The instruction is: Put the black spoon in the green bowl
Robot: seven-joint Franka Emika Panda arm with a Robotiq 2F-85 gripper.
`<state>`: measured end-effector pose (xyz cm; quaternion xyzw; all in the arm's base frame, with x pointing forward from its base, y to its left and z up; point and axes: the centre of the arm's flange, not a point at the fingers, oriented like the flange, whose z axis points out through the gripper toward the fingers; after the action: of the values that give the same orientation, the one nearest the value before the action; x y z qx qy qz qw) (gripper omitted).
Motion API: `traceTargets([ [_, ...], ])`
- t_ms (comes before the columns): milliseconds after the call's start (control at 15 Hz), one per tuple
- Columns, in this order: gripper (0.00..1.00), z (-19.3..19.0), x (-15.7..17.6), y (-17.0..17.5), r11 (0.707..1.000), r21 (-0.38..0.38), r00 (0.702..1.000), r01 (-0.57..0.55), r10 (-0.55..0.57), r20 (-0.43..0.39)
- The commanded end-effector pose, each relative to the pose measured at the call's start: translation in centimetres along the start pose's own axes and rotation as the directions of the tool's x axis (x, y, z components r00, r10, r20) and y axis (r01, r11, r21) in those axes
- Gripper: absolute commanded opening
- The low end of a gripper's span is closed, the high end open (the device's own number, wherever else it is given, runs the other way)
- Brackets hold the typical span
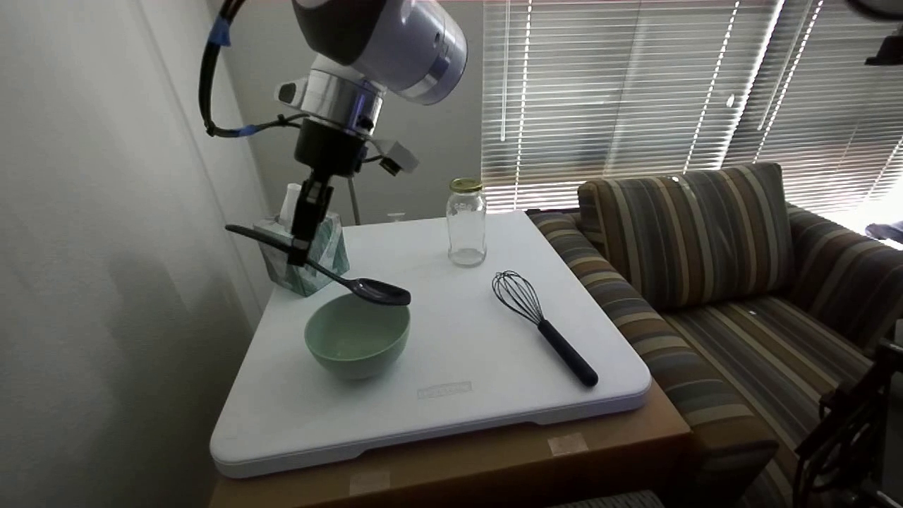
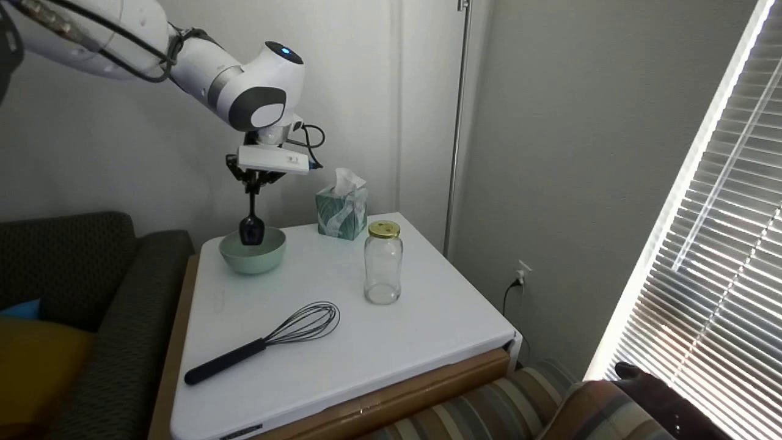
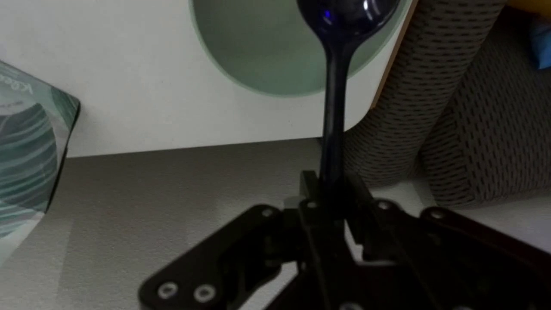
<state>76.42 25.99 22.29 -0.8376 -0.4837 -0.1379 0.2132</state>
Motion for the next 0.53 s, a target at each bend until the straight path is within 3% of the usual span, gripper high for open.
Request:
traceTargets([
  [0,0.05,3.2,2.8,3.8,0.998,0.032,0.991,0.054,-0.05,-0.123],
  [467,0.05,7.4,1.7,4.2,0.994,0.056,0.985,0.089,-0.079,-0.154],
])
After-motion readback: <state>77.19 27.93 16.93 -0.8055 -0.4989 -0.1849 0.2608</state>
